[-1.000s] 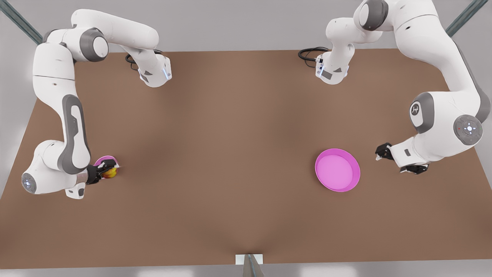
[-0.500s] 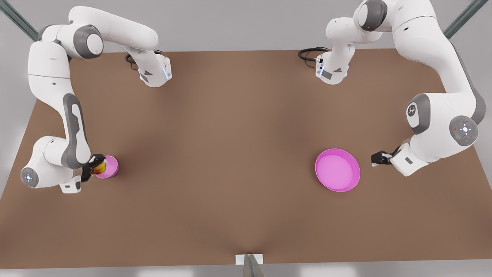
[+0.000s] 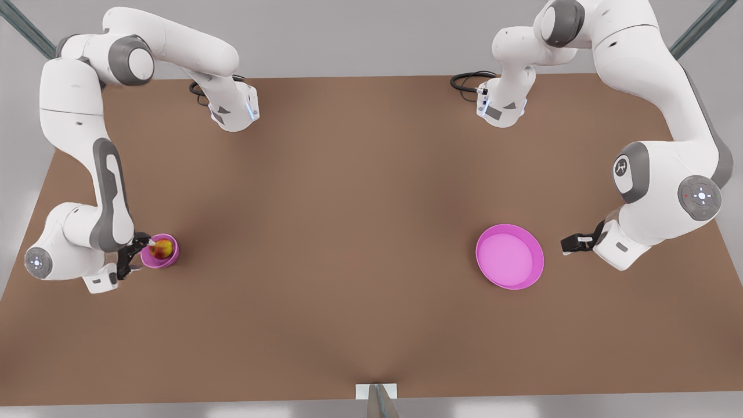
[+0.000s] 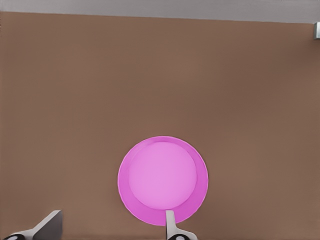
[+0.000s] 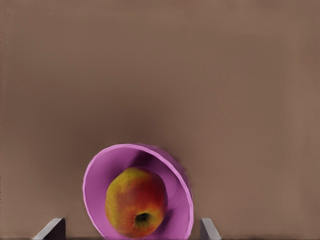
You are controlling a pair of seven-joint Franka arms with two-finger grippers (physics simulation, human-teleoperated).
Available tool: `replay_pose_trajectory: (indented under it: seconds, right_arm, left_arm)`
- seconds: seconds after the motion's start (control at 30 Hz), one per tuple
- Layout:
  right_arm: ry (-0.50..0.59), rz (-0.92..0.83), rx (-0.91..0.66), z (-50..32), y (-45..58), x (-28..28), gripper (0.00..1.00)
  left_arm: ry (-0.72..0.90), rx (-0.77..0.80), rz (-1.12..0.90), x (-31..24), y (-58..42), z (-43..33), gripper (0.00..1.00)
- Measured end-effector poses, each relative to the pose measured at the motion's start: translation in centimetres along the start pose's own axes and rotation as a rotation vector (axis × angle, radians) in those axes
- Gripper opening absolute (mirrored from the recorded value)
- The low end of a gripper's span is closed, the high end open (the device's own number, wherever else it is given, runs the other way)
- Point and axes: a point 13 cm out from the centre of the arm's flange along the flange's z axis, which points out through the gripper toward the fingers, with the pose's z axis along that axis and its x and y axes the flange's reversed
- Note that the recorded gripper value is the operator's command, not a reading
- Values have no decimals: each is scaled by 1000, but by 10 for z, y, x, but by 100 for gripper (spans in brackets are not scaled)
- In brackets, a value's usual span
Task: Use the left arm to pick up the apple from the plate, transfer it to the gripper of the right arm, and then use the right arm to place it into the bowl
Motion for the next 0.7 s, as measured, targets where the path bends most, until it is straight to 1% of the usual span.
replay_pose_trajectory:
  seconds: [0.03,0.1,0.17,0.2,0.23,0.27,0.33,0.37,0.5,0.57,0.63,0.7]
  right_arm:
    - [-18,-25,56,-36,2,-16,100]
    - [-78,-94,209,-149,22,-73,100]
    - [-93,-179,369,-259,75,-149,100]
    - [-89,-185,410,-289,103,-171,100]
    - [-89,-160,414,-301,123,-178,100]
    - [-90,-106,403,-307,134,-169,99]
    - [-35,51,393,-304,163,-128,100]
    - [-29,123,375,-298,171,-114,100]
    - [-65,350,319,-294,174,-83,100]
    - [-86,429,299,-293,163,-87,100]
    - [-112,477,298,-300,153,-110,100]
    - [-122,522,275,-296,155,-122,100]
  left_arm:
    - [0,0,-8,0,0,0,100]
    - [0,0,-21,0,1,0,100]
    - [-1,-1,-31,-1,1,2,100]
    - [-2,-1,-36,-2,0,2,100]
    - [-4,-1,-39,-2,0,2,100]
    - [-5,-1,-40,-2,-1,2,100]
    - [-7,-1,-41,-3,-1,1,100]
    - [-8,-2,-42,-3,-1,1,100]
    - [-11,-1,-46,-3,-1,0,100]
    - [-11,-1,-48,-3,-1,0,100]
    - [-14,0,-50,-3,1,-3,100]
    - [-43,7,-50,5,7,-30,100]
